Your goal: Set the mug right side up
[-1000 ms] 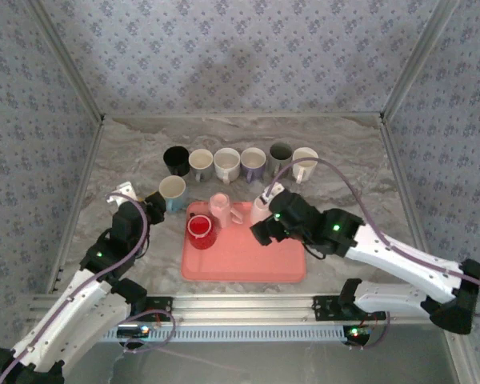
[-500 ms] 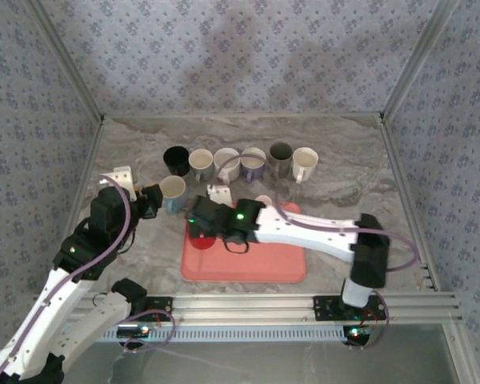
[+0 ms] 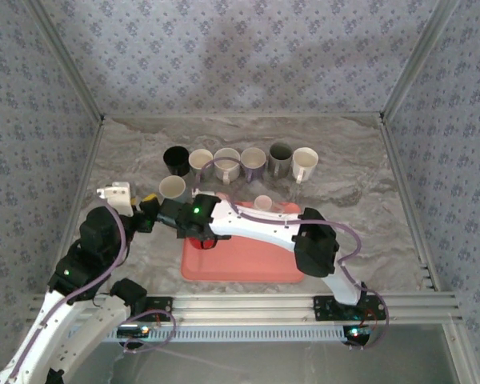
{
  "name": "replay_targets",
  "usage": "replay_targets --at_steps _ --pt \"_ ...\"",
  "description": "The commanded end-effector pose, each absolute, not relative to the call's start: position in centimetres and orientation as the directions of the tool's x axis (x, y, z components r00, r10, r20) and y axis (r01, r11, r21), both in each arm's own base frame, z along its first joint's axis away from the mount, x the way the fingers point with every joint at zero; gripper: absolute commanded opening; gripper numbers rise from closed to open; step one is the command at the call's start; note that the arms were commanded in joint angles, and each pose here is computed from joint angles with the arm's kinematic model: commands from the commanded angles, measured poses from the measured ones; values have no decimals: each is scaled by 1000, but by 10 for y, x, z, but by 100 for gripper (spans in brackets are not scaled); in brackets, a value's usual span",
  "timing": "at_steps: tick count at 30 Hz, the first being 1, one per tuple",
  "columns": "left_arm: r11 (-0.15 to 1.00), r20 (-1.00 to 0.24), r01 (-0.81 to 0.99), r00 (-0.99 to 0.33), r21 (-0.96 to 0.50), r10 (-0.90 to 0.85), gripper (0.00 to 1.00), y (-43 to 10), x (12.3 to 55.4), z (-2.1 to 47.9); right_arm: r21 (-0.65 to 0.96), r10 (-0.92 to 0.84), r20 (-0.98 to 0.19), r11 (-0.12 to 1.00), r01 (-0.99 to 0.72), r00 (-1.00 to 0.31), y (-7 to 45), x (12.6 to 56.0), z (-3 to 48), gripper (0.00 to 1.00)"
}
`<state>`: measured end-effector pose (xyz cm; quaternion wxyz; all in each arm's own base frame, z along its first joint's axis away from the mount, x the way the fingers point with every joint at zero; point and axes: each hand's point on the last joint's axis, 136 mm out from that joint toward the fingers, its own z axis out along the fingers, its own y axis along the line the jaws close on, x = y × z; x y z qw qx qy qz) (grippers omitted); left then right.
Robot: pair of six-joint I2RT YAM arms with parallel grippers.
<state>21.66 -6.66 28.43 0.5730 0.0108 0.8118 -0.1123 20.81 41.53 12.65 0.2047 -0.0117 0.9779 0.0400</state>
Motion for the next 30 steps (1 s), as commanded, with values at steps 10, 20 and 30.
replay_targets --at_steps 10,20,30 --pt "968 -944 189 -313 -166 -101 55 -72 216 292 88 -41 -385 993 -81 -922 434 219 118 100" --pt "982 -951 111 -286 -152 -115 54 -55 214 299 83 -47 -376 993 -84 -925 437 230 105 100" --pt "976 -960 -179 -225 -125 -165 57 -3 213 301 80 -50 -367 993 -85 -929 439 242 89 100"
